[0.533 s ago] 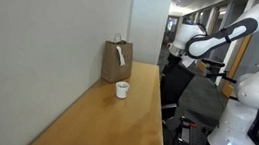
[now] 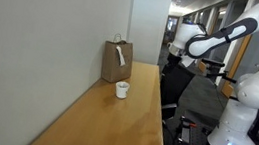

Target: Move the cup to the left

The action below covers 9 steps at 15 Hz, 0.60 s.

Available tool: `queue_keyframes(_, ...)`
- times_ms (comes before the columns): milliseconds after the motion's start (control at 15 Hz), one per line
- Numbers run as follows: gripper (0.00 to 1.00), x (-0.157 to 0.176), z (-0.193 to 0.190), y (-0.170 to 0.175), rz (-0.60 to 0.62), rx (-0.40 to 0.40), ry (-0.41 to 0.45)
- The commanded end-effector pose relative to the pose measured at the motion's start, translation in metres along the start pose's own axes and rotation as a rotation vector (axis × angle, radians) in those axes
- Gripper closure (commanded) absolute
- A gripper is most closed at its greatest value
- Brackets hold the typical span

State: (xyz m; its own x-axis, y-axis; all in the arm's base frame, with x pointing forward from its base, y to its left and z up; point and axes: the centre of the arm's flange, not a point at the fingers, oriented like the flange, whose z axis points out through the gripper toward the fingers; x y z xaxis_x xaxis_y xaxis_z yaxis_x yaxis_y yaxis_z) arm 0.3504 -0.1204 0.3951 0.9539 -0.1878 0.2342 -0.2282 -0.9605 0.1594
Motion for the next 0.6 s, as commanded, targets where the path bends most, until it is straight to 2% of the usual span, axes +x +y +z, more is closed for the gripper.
queue_keyframes(0,0.0,0.028,0.004,-0.006,0.088,0.009,0.022)
queue_keyframes(267,0.0,0.089,0.01,-0.008,0.231,0.072,0.042)
queue_keyframes(533,0.0,0.158,0.033,-0.021,0.36,0.158,-0.011)
